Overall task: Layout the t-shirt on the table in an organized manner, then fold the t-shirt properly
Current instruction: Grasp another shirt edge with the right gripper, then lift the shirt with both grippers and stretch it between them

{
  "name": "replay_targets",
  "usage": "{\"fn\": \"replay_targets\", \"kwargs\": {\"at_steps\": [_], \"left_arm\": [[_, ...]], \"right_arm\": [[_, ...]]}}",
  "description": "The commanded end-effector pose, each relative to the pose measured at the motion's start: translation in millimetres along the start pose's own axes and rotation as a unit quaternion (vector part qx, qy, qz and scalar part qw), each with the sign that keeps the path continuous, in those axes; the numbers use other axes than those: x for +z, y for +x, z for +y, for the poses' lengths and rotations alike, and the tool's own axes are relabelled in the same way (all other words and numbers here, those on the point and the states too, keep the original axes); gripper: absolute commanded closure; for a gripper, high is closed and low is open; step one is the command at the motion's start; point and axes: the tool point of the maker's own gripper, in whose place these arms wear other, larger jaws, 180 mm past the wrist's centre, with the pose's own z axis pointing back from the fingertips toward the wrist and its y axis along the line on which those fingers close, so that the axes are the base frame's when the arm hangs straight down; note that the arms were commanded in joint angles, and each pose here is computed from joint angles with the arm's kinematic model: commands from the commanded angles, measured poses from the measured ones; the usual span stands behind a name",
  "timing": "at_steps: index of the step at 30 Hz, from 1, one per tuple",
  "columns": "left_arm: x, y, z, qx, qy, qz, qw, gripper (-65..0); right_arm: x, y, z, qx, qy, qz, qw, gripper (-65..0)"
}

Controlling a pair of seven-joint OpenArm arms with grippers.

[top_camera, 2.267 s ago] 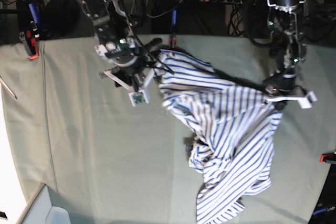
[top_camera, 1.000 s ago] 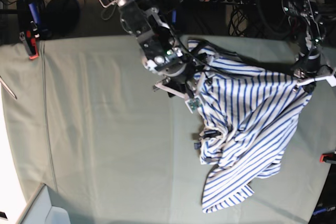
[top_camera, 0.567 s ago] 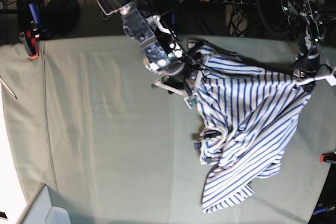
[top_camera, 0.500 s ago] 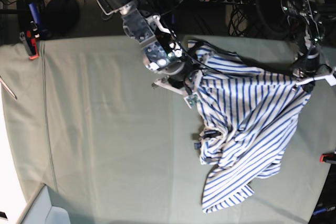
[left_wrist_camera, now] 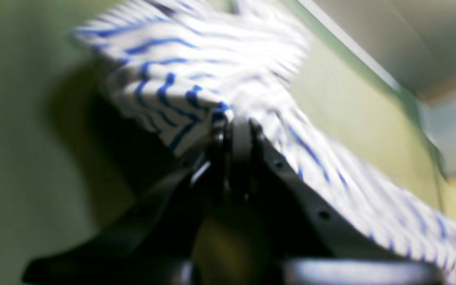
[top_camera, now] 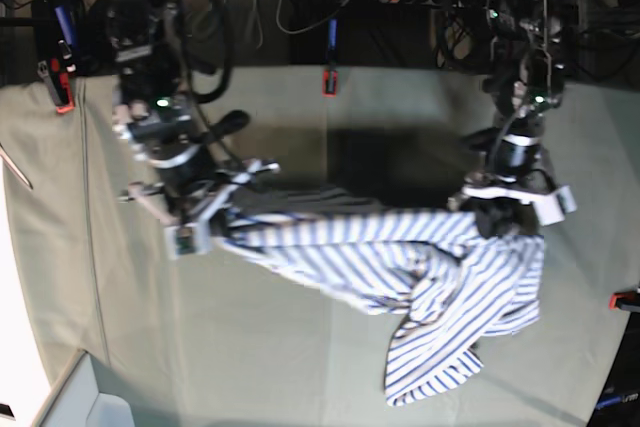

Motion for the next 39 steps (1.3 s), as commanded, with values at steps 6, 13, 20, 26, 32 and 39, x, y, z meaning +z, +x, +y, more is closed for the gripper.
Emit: {"fn": "replay_targets", "kwargs": {"at_steps": [6, 13, 20, 26, 32, 39], "left_arm": [[0.7, -42.0, -71.5, -0.015, -0.09, 0.044, 0.995, -0.5], [16.1, -88.0, -141.0, -0.038, -0.184, 0.102, 0.977, -3.3], [27.0, -76.7, -142.0, -0.074, -0.211, 0.096, 0.97, -33.8], [-4.6, -26.8, -62.2, -0.081, -0.109, 0.047, 0.99, -37.6], [-61.5, -23.0, 7.8, -0.033, 0.007, 0.049, 0.998, -37.7], [-98.7, -43.3, 26.6, -0.012, 0.051, 0.089, 0.995, -37.7]], "right_arm": [[30.0, 15.9, -80.6, 0.01, -0.092, -0.037, 0.995, 0.0], [53.4, 18.1, -162.4, 0.01, -0.169, -0.039, 0.9849, 0.0], [53.7, 8.2, -195.8, -0.013, -0.201, -0.026, 0.9792, 0.0], [50.1, -3.1, -196.2, -0.019, -0.198, -0.013, 0.9799, 0.0], [49.6, -4.1, -195.1, -0.019, -0.197, -0.01, 0.9803, 0.0], [50.6, -6.3, -195.8, -0.019, -0.198, -0.008, 0.9801, 0.0]]}}
